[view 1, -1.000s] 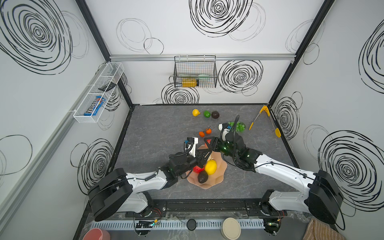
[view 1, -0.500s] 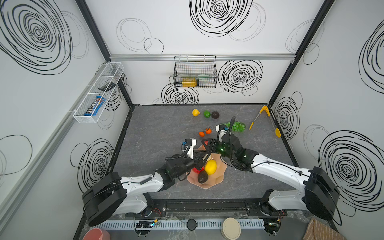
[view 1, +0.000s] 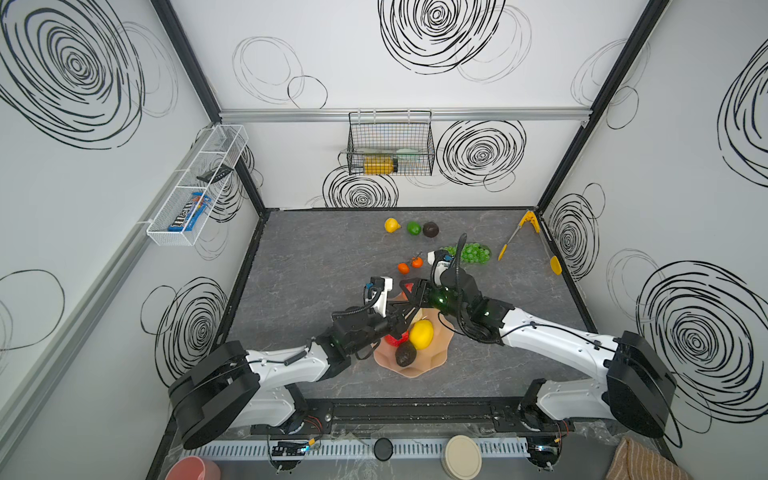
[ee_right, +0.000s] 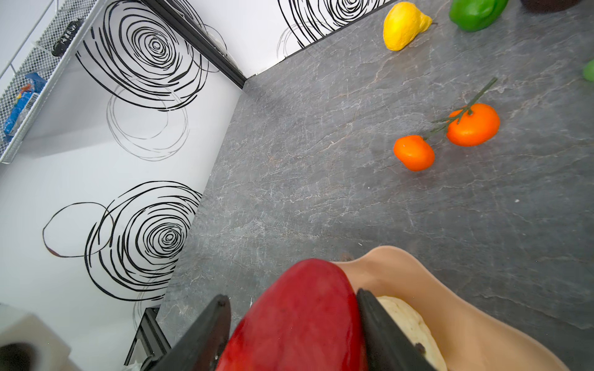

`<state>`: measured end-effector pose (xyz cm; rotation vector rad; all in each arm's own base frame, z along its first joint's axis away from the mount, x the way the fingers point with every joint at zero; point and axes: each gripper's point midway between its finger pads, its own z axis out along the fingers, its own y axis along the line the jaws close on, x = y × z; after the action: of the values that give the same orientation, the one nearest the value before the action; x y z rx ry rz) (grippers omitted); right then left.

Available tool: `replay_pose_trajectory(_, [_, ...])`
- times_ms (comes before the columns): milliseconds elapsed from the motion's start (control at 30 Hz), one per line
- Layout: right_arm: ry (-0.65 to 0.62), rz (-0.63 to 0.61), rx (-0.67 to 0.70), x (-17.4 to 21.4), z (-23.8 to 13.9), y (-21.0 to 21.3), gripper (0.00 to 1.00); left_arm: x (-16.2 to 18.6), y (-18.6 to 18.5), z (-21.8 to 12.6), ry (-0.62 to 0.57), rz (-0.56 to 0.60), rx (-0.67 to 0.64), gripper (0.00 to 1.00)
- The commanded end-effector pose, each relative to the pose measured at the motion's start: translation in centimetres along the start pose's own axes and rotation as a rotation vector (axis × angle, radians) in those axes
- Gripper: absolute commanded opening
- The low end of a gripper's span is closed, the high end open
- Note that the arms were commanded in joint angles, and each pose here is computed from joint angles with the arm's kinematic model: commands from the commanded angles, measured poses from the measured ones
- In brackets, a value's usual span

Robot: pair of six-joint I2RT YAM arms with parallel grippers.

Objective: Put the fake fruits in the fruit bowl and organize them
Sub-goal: 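Close the left gripper on the mango while the right gripper releases it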

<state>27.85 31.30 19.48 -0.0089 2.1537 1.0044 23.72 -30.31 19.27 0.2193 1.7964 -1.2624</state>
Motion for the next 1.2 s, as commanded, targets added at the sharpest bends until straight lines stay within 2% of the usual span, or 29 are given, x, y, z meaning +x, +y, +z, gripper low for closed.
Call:
replay_pose_trajectory(0, [-0.017,-0.016,-0.035,-0.5,0.1,1.4,0.53,-1.3,-0.3,0.1,-0.045,-0.007,0.013,0.26])
replay_pose_trajectory(167, [-0.020,-0.018,-0.029,-0.4,0.0,1.2,0.53,-1.4,-0.2,0.1,-0.049,-0.011,0.014,0.17])
replay_pose_trajectory(533, [-0.022,-0.018,-0.006,-0.3,0.1,0.6,0.54,-1.6,-0.5,-0.2,-0.057,-0.011,0.023,0.05])
replay_pose_trajectory(633, [-0.025,-0.018,-0.005,-0.4,0.1,0.7,0.57,-1.5,-0.4,-0.4,-0.055,-0.012,0.017,0.04])
replay_pose_trajectory(667, [-0.024,-0.020,-0.007,-0.5,0.0,0.7,0.58,-1.5,-0.4,-0.4,-0.054,-0.012,0.016,0.00])
replay_pose_trajectory(1033, [-0.024,-0.047,-0.043,-1.8,-1.6,1.2,0.91,-0.9,-0.2,-1.8,0.013,-0.033,-0.047,0.00])
replay_pose_trajectory(1167, [-0.043,-0.086,-0.072,-2.3,-3.1,1.2,0.98,-0.3,-0.3,-2.9,0.048,-0.049,-0.065,0.00])
